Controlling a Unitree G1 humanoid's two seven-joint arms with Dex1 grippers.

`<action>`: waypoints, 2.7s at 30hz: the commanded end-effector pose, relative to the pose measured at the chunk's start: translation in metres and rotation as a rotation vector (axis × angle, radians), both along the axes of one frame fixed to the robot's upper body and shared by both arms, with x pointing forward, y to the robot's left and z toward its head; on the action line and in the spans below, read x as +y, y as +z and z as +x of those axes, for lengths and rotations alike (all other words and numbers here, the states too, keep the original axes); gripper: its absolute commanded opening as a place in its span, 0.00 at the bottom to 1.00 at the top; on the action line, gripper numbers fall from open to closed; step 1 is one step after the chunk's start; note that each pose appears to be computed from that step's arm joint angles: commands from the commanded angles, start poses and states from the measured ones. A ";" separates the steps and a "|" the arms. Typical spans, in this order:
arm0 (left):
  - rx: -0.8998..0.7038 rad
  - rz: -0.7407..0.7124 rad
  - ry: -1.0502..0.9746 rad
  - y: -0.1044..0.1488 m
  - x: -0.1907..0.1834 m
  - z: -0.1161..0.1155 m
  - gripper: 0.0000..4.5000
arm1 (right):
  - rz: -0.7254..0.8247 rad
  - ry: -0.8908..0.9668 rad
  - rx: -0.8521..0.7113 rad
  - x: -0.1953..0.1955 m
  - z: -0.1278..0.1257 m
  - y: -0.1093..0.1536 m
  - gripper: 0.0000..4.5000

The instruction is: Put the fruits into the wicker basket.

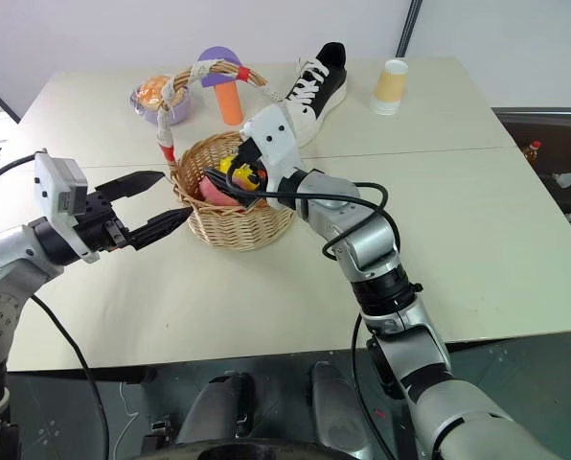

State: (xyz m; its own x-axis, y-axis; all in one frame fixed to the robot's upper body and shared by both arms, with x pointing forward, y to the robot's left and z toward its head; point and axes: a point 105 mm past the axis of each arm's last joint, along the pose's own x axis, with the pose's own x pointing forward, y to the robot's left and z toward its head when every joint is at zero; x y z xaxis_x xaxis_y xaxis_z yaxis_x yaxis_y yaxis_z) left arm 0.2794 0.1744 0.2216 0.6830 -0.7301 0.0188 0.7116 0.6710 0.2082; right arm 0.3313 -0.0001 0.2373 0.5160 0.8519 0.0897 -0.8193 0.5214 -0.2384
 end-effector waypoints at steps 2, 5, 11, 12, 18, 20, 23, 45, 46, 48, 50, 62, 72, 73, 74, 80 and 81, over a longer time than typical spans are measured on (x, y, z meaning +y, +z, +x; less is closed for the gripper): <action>-0.035 -0.017 -0.020 0.009 -0.005 0.001 0.94 | 0.004 0.118 -0.083 -0.029 -0.037 0.013 0.99; -0.024 -0.023 -0.038 0.007 -0.009 0.003 0.94 | 0.003 0.053 -0.015 -0.059 -0.037 0.001 0.99; -0.019 -0.035 -0.066 0.007 -0.017 0.007 0.94 | 0.102 -0.230 0.070 -0.081 0.012 -0.012 0.99; -0.020 -0.036 -0.066 0.007 -0.017 0.008 0.94 | 0.117 -0.265 0.081 -0.081 0.020 -0.015 0.99; -0.031 -0.046 -0.078 0.010 -0.021 0.009 0.94 | 0.204 -0.305 0.130 -0.067 0.052 -0.022 0.99; -0.036 -0.055 -0.077 0.011 -0.024 0.009 0.94 | 0.224 -0.319 0.139 -0.065 0.061 -0.025 0.99; -0.038 -0.063 -0.074 0.011 -0.025 0.006 0.94 | 0.243 -0.321 0.138 -0.064 0.067 -0.026 0.79; -0.019 -0.108 -0.300 0.009 -0.082 0.011 0.94 | 0.195 -0.952 -0.129 -0.260 0.023 0.009 0.05; -0.018 -0.111 -0.323 0.009 -0.087 0.012 0.94 | 0.202 -1.026 -0.118 -0.280 0.018 0.004 0.05; -0.020 -0.114 -0.354 0.010 -0.093 0.013 0.94 | 0.232 -1.130 -0.099 -0.307 0.012 -0.005 0.05; -0.019 -0.116 -0.368 0.009 -0.096 0.014 0.94 | 0.247 -1.182 -0.088 -0.317 0.011 -0.012 0.05; 0.005 -0.096 -0.343 0.001 -0.090 0.018 0.94 | 0.211 -1.264 -0.163 -0.332 -0.007 -0.003 0.92; 0.058 -0.034 -0.209 -0.016 -0.049 0.026 0.94 | -0.091 -0.846 -0.207 -0.281 -0.040 0.002 0.92; 0.062 -0.028 -0.177 -0.018 -0.042 0.028 0.94 | -0.128 -0.748 -0.179 -0.264 -0.041 -0.006 0.92; 0.064 -0.028 -0.145 -0.020 -0.034 0.030 0.94 | -0.140 -0.665 -0.151 -0.248 -0.043 -0.012 0.92; 0.078 -0.042 0.087 -0.033 0.006 0.042 0.94 | -0.081 -0.341 -0.023 -0.165 -0.039 -0.041 0.92; 0.081 -0.040 0.120 -0.038 0.011 0.042 0.94 | -0.074 -0.319 -0.014 -0.154 -0.032 -0.047 0.92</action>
State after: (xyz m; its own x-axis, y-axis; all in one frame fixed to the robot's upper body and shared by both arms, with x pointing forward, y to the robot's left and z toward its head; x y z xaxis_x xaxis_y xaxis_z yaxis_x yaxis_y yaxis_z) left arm 0.3203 0.1742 0.1793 0.7234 -0.6896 -0.0348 0.6894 0.7186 0.0914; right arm 0.2963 -0.1684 0.1892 0.7814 0.6235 0.0256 -0.5922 0.7538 -0.2847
